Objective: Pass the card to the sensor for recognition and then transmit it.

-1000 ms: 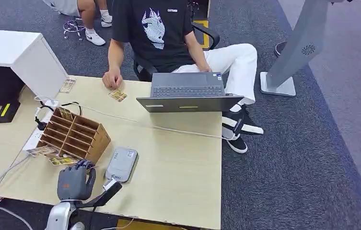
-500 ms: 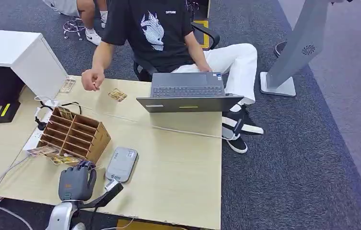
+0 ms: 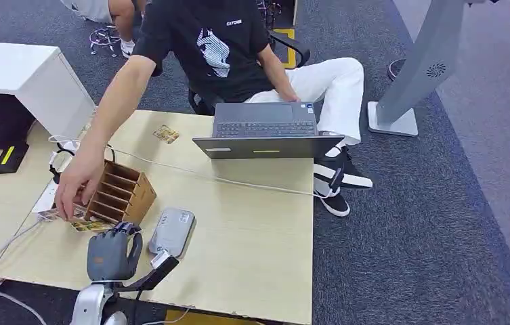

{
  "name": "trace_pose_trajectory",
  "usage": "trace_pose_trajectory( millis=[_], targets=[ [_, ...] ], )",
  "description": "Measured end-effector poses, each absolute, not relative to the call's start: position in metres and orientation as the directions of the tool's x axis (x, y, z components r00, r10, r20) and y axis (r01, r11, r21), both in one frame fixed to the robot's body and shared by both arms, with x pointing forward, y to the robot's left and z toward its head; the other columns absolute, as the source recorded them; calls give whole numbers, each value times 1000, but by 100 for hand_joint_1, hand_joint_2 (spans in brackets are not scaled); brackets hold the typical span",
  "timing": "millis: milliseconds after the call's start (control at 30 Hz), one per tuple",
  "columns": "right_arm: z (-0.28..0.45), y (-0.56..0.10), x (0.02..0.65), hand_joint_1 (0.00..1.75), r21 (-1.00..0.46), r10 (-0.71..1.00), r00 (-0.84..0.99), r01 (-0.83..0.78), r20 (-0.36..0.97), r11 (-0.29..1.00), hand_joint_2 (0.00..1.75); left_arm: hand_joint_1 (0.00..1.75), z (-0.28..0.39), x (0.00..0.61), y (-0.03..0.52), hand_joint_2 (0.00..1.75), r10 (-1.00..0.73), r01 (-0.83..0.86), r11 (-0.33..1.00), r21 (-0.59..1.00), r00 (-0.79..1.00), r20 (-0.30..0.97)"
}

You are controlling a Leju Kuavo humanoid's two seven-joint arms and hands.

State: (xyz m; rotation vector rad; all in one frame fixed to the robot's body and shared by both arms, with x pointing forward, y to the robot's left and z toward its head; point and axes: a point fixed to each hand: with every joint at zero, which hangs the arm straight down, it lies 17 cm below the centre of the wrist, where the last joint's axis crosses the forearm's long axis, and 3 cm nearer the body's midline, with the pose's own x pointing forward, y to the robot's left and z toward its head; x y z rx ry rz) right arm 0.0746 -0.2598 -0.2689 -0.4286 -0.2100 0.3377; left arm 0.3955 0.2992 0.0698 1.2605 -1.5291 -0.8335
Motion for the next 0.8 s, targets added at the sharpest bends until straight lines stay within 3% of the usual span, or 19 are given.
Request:
trace_pose_trajectory(
  millis=[100, 300, 567, 800],
  targets=[
    [-269, -260, 75, 0, -440, 364, 923, -276, 128, 855, 175, 175, 71, 395, 297, 175, -969, -322, 238, 916, -23, 244],
    [-268, -260, 78, 0, -448, 392, 910, -298, 132, 843, 175, 175, 136, 390, 240, 175, -948, -447, 278, 850, -267, 170],
    [-271, -283, 59, 0, -471, 454, 877, -338, 157, 815, 175, 175, 206, 374, 226, 175, -940, -583, 302, 754, -314, 133],
    [-272, -325, 15, 0, -424, 512, 858, -448, 44, 787, 175, 175, 240, 351, 208, 175, -924, -644, 310, 699, -376, 63]
  ],
)
